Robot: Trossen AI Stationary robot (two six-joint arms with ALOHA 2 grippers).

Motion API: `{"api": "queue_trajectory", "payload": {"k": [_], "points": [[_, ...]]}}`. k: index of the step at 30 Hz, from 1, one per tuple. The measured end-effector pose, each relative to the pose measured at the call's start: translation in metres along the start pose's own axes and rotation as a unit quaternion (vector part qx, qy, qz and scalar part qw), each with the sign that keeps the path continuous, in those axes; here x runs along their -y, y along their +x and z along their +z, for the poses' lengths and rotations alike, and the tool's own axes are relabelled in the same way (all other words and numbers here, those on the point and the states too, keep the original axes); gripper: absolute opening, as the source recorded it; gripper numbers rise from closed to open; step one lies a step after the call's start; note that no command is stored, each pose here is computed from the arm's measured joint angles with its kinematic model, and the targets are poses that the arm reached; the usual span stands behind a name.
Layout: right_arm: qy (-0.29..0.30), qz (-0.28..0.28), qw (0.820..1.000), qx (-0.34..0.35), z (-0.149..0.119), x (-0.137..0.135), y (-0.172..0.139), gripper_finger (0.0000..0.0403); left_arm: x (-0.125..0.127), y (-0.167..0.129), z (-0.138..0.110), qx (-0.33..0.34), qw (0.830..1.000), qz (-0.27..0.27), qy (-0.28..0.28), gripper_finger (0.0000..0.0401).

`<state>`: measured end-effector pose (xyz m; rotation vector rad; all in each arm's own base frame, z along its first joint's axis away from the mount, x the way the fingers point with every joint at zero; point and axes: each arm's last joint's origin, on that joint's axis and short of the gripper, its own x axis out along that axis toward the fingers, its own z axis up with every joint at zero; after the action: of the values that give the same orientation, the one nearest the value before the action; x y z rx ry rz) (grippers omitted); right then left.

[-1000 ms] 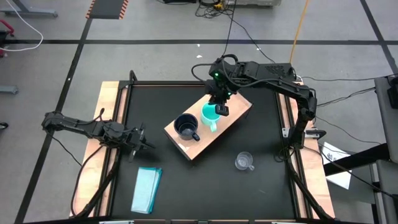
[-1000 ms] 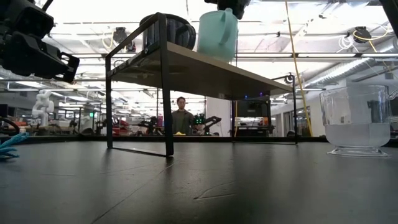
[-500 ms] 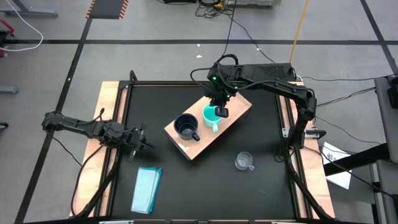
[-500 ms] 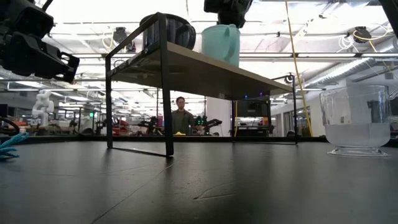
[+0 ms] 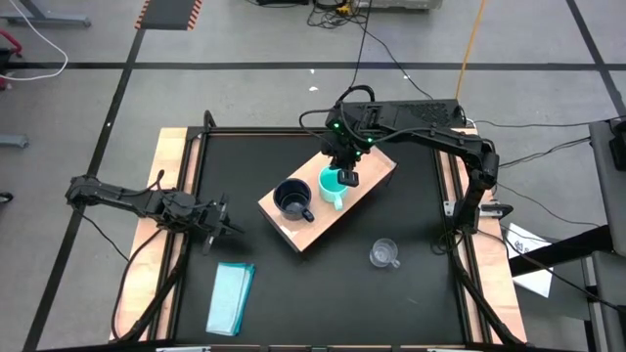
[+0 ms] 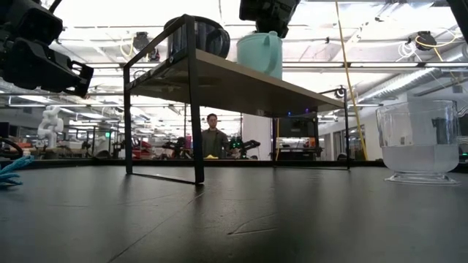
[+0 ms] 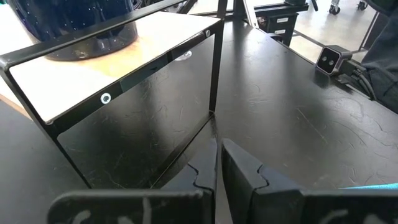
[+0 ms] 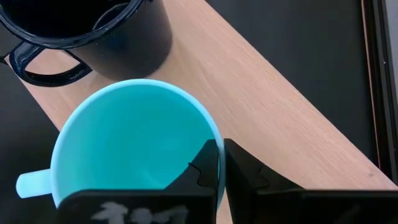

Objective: Stack small to large cups/mugs on shelf
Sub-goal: Put the blue cup on the shelf

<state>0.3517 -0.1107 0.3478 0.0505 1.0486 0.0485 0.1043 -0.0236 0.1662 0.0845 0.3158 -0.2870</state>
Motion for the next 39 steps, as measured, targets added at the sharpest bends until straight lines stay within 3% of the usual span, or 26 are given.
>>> {"api": "queue_trajectory", "payload": {"k": [20, 39], "points": [[-0.003, -0.003, 1.0, 0.001, 0.0005, 0.0005, 0.0009, 0.0003, 0.0, 0.0, 0.0, 0.0, 1.0, 0.0, 0.0, 0.0026], [0.0, -0.005, 1.0, 0.002, 0.001, 0.0011, 0.003, 0.0051, 0.0, 0.0, 0.0, 0.0, 1.0, 0.0, 0.0, 0.0026]]}}
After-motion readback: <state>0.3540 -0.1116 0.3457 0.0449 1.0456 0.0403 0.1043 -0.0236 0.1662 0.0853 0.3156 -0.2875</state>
